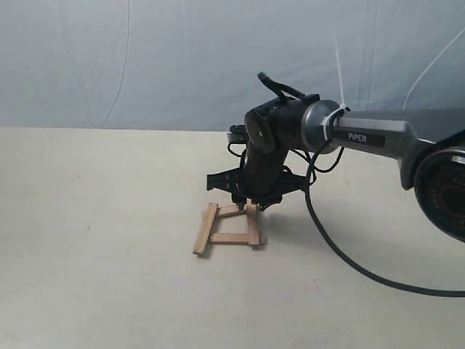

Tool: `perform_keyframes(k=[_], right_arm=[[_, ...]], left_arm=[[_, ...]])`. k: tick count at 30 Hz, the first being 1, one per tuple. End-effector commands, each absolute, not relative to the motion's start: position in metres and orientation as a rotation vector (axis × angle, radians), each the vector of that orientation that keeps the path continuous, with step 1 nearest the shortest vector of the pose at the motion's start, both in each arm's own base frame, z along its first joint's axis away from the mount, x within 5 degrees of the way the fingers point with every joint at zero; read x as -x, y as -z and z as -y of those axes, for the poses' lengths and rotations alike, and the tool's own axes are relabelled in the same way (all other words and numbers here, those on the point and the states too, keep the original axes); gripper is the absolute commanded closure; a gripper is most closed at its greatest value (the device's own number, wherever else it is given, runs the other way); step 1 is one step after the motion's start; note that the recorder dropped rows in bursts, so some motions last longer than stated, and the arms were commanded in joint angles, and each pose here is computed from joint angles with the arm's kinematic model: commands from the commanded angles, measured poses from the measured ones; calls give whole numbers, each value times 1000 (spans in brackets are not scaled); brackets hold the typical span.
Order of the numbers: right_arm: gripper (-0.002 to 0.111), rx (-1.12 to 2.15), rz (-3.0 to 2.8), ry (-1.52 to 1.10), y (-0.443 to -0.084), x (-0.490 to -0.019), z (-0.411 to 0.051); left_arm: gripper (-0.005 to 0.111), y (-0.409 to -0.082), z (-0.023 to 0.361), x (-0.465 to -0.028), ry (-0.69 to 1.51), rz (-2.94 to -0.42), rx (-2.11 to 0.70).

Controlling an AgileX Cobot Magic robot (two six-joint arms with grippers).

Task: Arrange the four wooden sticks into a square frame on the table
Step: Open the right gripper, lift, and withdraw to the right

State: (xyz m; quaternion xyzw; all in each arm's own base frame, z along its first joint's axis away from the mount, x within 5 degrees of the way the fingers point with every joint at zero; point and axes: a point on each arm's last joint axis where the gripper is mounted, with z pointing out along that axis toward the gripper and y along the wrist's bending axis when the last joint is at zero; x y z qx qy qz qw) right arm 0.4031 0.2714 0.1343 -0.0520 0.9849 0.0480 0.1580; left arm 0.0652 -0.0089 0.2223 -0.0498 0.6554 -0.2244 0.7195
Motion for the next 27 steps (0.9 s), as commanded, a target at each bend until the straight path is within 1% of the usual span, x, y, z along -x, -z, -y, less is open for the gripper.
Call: perform_keyframes(k=[1,2,3,4,6,7,8,11,13,15,16,17,18,20,23,24,25,26,27], right_arm=[[58,141,-2807,-129,-135,-412,-266],[55,139,-2804,-130,-139,-413,-267],[55,137,-2809,-125,-143,-413,-267],[60,155,-2818,-109,-149,-413,-266],[78,182,-2826,-81,-157,-412,-263],[92,199,-2835,-66,-162,-411,-259],[108,214,-2853,-52,-164,-410,-256],[109,284,-2897,-23,-170,-408,-244],[109,302,-2923,-57,-172,-406,-224],[109,262,-2944,-132,-170,-400,-191],[109,203,-2943,-164,-167,-396,-162],[109,174,-2938,-163,-166,-392,-147],[109,114,-2918,-151,-167,-383,-115],[109,55,-2882,-129,-167,-361,-75],[109,-34,-2777,-110,-177,-338,-42],[109,-77,-2666,-102,-187,-323,-28],[109,-76,-2602,-92,-193,-314,-23],[109,-13,-2493,-56,-206,-293,-20],[109,14,-2446,-43,-209,-283,-19]], left_arm=[[107,-221,9,-65,498,-1452,111],[107,-221,9,-65,498,-1452,111],[107,-221,9,-65,498,-1452,111],[107,-221,9,-65,498,-1452,111],[107,-221,9,-65,498,-1452,111],[107,-221,9,-65,498,-1452,111],[107,-221,9,-65,498,-1452,111],[107,-221,9,-65,498,-1452,111],[107,-221,9,-65,498,-1452,111],[107,-221,9,-65,498,-1452,111],[107,-221,9,-65,498,-1452,111],[107,-221,9,-65,498,-1452,111],[107,-221,9,-65,498,-1452,111],[107,-221,9,-65,498,-1452,111],[107,-221,9,-65,498,-1452,111],[107,-221,9,-65,498,-1452,111],[107,-221,9,-65,498,-1452,111],[107,-221,9,-65,498,-1452,111],[107,-221,9,-65,498,-1452,111]])
